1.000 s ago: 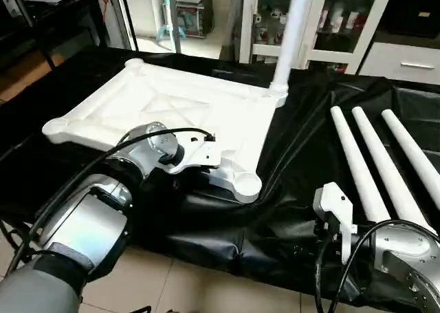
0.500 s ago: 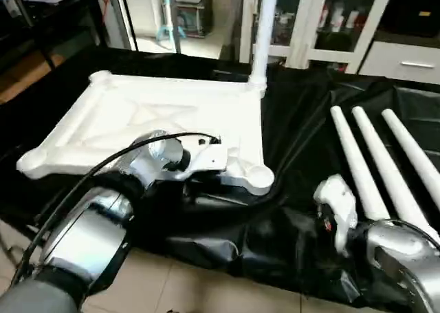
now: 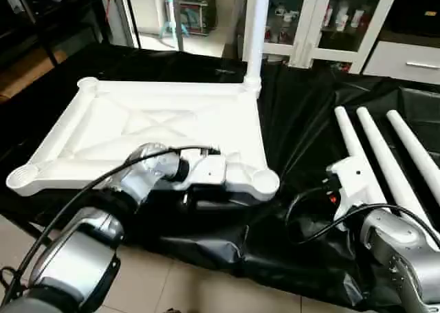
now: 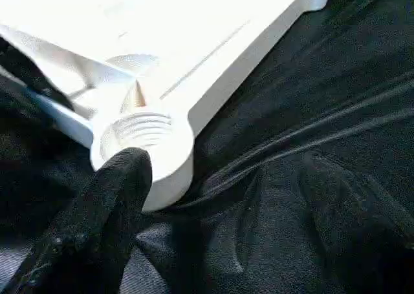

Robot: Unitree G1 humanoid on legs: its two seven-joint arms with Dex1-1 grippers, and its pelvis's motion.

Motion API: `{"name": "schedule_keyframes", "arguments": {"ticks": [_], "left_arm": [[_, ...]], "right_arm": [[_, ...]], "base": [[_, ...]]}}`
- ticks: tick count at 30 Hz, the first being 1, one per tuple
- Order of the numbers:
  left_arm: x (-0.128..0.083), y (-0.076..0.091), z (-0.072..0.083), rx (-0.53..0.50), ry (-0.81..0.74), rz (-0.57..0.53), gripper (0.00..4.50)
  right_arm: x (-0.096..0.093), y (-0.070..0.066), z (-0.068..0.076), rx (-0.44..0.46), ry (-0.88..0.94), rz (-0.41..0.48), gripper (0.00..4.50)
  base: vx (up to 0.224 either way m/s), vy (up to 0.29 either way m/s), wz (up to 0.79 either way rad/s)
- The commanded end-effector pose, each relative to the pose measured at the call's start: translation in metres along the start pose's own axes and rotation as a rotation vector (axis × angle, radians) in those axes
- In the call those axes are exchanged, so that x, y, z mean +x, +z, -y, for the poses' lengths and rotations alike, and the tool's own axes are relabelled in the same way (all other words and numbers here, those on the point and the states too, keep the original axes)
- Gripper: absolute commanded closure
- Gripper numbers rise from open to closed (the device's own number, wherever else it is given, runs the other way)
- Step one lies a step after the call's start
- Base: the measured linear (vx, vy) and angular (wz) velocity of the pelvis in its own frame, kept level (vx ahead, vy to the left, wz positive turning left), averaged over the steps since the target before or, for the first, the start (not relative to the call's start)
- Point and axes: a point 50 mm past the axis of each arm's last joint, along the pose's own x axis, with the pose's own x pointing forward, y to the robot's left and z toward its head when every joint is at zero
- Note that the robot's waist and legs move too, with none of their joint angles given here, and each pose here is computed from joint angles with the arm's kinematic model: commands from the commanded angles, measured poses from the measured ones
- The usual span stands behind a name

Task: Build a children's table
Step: Rotate table base

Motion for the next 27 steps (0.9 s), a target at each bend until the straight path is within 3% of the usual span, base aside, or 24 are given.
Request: {"name": "schedule_keyframes", "arguments": {"ticks": [1, 5, 6, 11, 17, 18, 19, 20, 21, 23, 24, 27], "left_arm": [[0.000, 0.001, 0.006, -0.001, -0.050, 0.034, 3.48], [-0.007, 0.006, 0.001, -0.017, -0.027, 0.090, 3.30], [-0.009, 0.007, 0.000, -0.017, -0.029, 0.102, 2.97], [-0.028, 0.025, -0.006, -0.019, 0.017, 0.247, 2.95], [-0.049, 0.030, -0.021, -0.151, 0.143, 0.361, 2.95], [-0.059, 0.028, -0.031, -0.231, 0.324, 0.382, 2.95], [-0.059, 0.028, -0.031, -0.231, 0.324, 0.382, 2.95], [-0.063, 0.025, -0.035, -0.266, 0.420, 0.381, 2.95], [-0.069, 0.016, -0.035, -0.474, 0.692, 0.399, 2.95], [-0.069, 0.015, -0.033, -0.525, 0.741, 0.417, 2.95], [-0.066, 0.017, -0.019, -0.617, 0.840, 0.456, 2.95], [-0.061, 0.019, -0.005, -0.679, 0.951, 0.416, 2.95]], "right_arm": [[-0.002, 0.008, 0.003, -0.007, -0.019, 0.026, 0.61], [-0.003, 0.015, 0.004, 0.004, -0.023, 0.058, 0.61], [-0.004, 0.016, 0.004, 0.005, -0.024, 0.063, 0.61], [-0.010, 0.022, 0.005, -0.002, -0.039, 0.080, 0.61], [-0.010, 0.029, 0.011, -0.001, -0.114, 0.101, 0.61], [-0.010, 0.034, 0.014, -0.002, -0.165, 0.112, 0.61], [-0.010, 0.034, 0.014, -0.002, -0.165, 0.112, 0.61], [-0.010, 0.037, 0.014, -0.003, -0.185, 0.119, 0.61], [-0.012, 0.046, 0.016, 0.007, -0.262, 0.129, 0.61], [-0.012, 0.048, 0.017, 0.009, -0.282, 0.127, 0.61], [-0.013, 0.052, 0.019, 0.017, -0.341, 0.109, 0.61], [-0.012, 0.052, 0.021, 0.009, -0.385, 0.092, 0.61]], "base": [[0.000, 0.000, 0.00], [0.000, 0.000, 0.00], [0.000, 0.000, 0.00], [0.000, 0.000, 0.00], [0.000, 0.000, 0.00], [0.000, 0.000, 0.00], [0.000, 0.000, 0.00], [0.000, 0.000, 0.00], [0.000, 0.000, 0.00], [0.000, 0.000, 0.00], [0.000, 0.000, 0.00], [0.000, 0.000, 0.00]]}}
